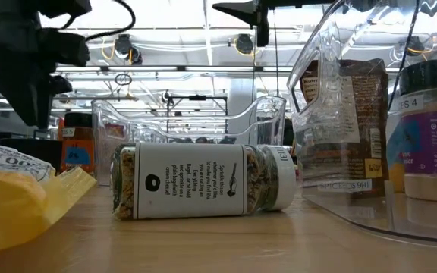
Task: Pick & Place Food Item
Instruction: Put the left blue spoon into the middle transparent bin
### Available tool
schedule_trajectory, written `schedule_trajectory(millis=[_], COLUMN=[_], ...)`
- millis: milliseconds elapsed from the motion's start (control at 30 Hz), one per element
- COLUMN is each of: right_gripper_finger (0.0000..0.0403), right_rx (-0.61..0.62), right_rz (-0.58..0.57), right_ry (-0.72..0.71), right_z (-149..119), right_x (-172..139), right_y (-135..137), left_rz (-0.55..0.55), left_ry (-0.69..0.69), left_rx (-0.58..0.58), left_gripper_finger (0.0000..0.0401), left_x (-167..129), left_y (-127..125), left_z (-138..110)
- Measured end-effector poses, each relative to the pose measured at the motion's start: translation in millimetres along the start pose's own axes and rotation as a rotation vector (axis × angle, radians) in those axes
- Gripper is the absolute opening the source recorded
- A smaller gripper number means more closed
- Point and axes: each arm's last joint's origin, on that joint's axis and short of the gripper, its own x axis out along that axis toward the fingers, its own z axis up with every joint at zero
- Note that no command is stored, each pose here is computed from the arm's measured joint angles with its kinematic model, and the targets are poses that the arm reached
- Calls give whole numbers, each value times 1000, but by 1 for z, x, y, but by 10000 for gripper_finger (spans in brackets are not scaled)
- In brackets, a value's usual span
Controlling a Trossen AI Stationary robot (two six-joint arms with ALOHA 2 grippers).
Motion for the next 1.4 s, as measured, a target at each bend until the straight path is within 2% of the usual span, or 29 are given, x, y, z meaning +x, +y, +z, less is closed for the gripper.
schedule_trajectory(millis=[267, 400, 567, 767, 1200, 1300, 1400], right_gripper_finger=[196, 196, 196, 196, 196, 196, 196], right_rx=[-8, -3, -1, -2, -3, -2, -3], right_rz=[13, 48, 37, 24, 44, 44, 44], right_ry=[18, 47, 63, 84, 91, 92, 91], right_z=[1, 0, -1, -3, -3, -3, -3], right_x=[-1, -2, -2, -2, -2, -2, -2], right_y=[1, 2, 1, 0, 0, 0, 0], left_rz=[48, 48, 54, 30, 16, -19, -75], left_ry=[78, 91, 91, 62, 35, 46, 57], left_rx=[-146, -99, -48, -62, -190, -212, -269], left_gripper_finger=[140, 140, 140, 140, 140, 127, 93], left_x=[33, 42, 53, 64, 83, 83, 83], left_y=[2, 0, 1, 1, 11, 11, 10], left_z=[1, 1, -3, -8, -24, -24, -23])
